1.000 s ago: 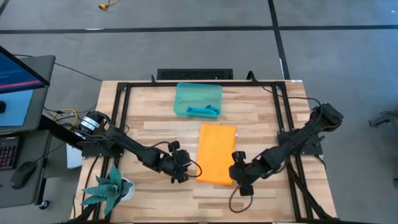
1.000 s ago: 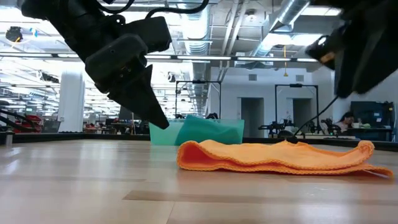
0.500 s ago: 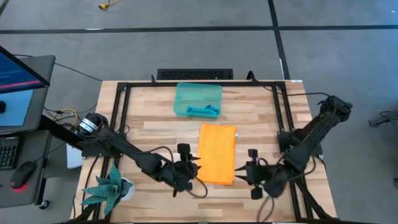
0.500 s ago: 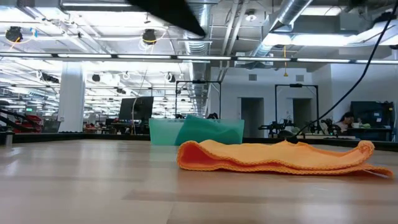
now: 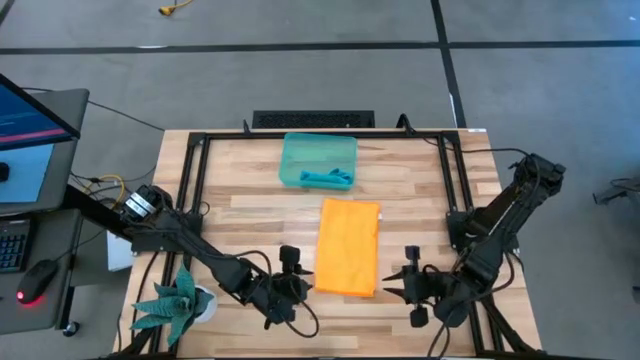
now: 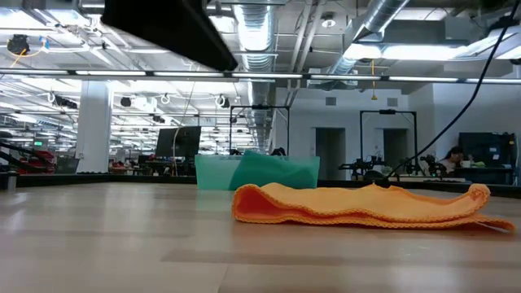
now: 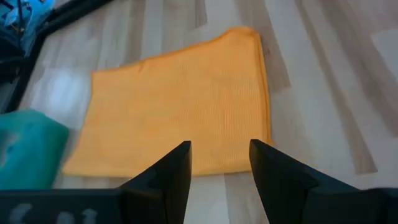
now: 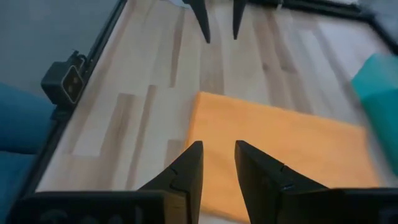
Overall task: Roll microfiber towels into tight, uniform cylinder then place into a basket
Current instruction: Fold the yellow microfiber cloth
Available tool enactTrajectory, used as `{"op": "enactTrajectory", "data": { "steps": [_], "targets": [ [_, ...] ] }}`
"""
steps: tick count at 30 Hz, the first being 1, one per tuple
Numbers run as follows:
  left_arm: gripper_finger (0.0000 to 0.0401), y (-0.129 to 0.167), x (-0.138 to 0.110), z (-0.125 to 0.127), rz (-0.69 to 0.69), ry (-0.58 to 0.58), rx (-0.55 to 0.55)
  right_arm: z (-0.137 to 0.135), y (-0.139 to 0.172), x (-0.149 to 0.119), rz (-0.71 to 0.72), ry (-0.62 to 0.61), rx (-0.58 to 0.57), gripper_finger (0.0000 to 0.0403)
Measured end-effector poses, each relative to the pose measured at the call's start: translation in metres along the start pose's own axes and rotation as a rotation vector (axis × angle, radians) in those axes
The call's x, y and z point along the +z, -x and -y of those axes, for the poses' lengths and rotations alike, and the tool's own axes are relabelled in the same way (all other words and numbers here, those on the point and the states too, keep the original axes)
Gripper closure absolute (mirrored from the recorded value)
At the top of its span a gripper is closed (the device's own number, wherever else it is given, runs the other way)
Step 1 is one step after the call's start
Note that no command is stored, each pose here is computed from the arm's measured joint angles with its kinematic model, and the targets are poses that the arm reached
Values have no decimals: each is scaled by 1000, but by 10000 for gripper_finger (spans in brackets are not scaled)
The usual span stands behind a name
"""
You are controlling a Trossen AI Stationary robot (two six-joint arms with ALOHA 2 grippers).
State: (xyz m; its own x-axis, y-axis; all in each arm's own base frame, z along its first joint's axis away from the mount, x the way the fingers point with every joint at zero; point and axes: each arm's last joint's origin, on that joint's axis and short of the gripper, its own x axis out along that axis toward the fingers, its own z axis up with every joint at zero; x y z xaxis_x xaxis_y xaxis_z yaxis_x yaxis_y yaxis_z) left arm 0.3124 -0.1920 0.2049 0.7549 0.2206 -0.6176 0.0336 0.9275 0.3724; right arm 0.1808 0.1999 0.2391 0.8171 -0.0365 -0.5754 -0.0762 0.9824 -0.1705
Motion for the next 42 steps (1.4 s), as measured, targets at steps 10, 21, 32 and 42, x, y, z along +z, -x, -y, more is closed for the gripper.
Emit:
{"op": "enactTrajectory", "data": {
  "steps": [10, 21, 32, 42],
  "targets": [
    [246, -22, -14, -5, 115, 24, -148, -19, -33, -19, -113, -45, 9, 285],
    [246, -24, -14, -6, 115, 8, -195, -40, -73, -15, -172, 196, -33, 285],
    [246, 2, 41, -20, 110, -191, -105, -41, -51, 41, -191, 344, -30, 285],
    [246, -11, 14, -11, 83, -57, -203, -30, -61, 40, -286, 210, 40, 265]
  ]
}}
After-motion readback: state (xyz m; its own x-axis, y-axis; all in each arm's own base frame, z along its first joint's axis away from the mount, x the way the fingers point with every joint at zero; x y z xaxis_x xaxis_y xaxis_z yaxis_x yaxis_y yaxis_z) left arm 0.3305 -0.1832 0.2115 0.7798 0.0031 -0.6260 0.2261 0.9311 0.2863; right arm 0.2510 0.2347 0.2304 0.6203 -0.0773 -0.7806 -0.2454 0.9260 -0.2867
